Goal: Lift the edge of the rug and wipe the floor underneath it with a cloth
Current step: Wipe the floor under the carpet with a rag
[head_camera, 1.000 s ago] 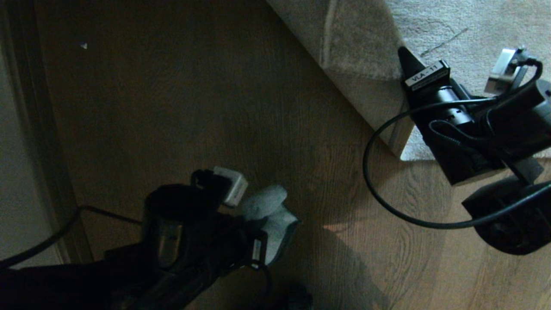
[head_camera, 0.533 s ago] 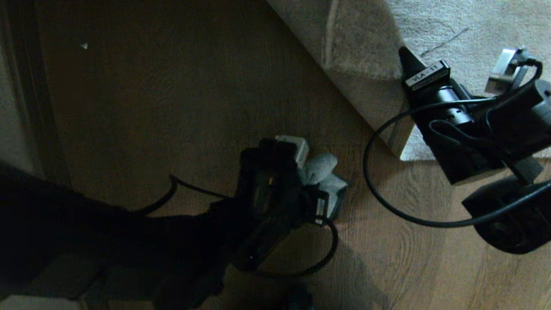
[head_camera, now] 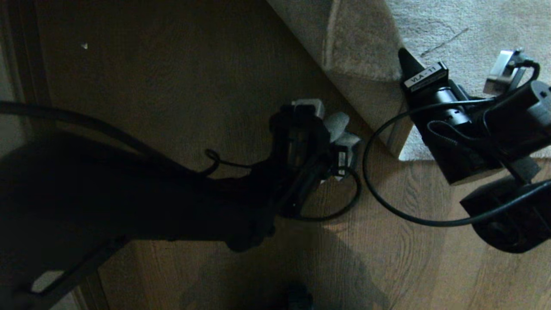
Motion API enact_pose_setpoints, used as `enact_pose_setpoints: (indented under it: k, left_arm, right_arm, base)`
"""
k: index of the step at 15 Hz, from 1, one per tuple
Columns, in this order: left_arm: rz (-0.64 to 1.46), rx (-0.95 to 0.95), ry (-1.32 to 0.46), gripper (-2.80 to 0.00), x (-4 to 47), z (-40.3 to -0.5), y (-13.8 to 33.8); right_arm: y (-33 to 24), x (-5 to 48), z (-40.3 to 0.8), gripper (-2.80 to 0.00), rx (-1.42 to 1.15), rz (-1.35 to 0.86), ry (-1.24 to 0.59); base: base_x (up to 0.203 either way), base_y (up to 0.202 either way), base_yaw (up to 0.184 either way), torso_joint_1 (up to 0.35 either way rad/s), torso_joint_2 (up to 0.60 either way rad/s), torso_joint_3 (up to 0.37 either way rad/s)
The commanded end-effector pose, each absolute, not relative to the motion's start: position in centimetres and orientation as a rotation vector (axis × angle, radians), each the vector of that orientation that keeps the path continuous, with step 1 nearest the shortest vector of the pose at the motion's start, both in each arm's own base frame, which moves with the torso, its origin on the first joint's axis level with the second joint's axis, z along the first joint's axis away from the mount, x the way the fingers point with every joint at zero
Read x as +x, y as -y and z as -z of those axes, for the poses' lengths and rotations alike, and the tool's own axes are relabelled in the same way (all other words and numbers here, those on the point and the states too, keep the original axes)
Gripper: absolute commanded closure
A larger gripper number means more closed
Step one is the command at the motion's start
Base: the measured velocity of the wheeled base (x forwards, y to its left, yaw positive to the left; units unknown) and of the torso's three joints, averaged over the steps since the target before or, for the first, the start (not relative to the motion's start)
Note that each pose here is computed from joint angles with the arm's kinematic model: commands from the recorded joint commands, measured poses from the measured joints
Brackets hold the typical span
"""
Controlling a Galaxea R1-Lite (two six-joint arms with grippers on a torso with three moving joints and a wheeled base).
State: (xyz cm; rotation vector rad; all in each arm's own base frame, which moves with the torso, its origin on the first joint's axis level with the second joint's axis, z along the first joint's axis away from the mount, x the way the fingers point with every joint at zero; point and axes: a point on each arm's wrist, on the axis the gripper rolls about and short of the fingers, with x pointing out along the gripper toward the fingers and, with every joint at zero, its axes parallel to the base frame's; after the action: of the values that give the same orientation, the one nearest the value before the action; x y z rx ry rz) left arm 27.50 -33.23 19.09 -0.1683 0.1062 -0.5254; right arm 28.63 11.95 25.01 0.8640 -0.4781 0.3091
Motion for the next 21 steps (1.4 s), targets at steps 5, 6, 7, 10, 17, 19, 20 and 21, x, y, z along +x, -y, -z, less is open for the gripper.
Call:
enact_pose_setpoints:
  k: [5, 6, 7, 10, 17, 19, 20, 21]
  left_arm:
    - [0.363, -0.208, -0.040, 0.00, 33.4, -20.4, 29.3]
    - [0.337, -0.214, -0.028, 0.00, 34.1, -20.8, 28.3]
    - [0.316, -0.217, -0.019, 0.00, 34.7, -21.0, 27.5]
    - [0.253, -0.226, 0.004, 0.00, 36.2, -21.8, 25.0]
    - [0.129, -0.254, 0.080, 0.00, 37.7, -25.1, 19.1]
    - [0.088, -0.256, 0.097, 0.00, 37.8, -26.3, 17.1]
    - [0.068, -0.258, 0.106, 0.00, 37.8, -26.8, 16.1]
    - [0.044, -0.261, 0.120, 0.00, 37.8, -27.4, 14.9]
  right_arm:
    - [-11.8, 28.4, -25.4, 0.00, 0.881, -0.322, 0.521]
    - [-11.9, 28.4, -25.4, 0.00, 0.881, -0.323, 0.520]
    - [-11.9, 28.4, -25.4, 0.00, 0.881, -0.323, 0.520]
    - [-11.9, 28.4, -25.3, 0.00, 0.881, -0.323, 0.518]
    - [-11.9, 28.4, -25.3, 0.00, 0.883, -0.324, 0.515]
    - [-11.9, 28.5, -25.3, 0.00, 0.882, -0.326, 0.516]
    - [-11.9, 28.5, -25.3, 0.00, 0.883, -0.326, 0.516]
    - [-12.0, 28.4, -25.2, 0.00, 0.882, -0.327, 0.514]
  base:
    - [0.000, 0.000, 0.000, 0.000, 0.00, 0.000]
    - [0.000, 0.000, 0.000, 0.000, 0.00, 0.000]
    - [0.000, 0.000, 0.000, 0.000, 0.00, 0.000]
    - [0.000, 0.000, 0.000, 0.000, 0.00, 0.000]
    - [0.000, 0.000, 0.000, 0.000, 0.00, 0.000]
    - [0.000, 0.000, 0.000, 0.000, 0.00, 0.000]
    - [0.000, 0.000, 0.000, 0.000, 0.00, 0.000]
    - [0.000, 0.000, 0.000, 0.000, 0.00, 0.000]
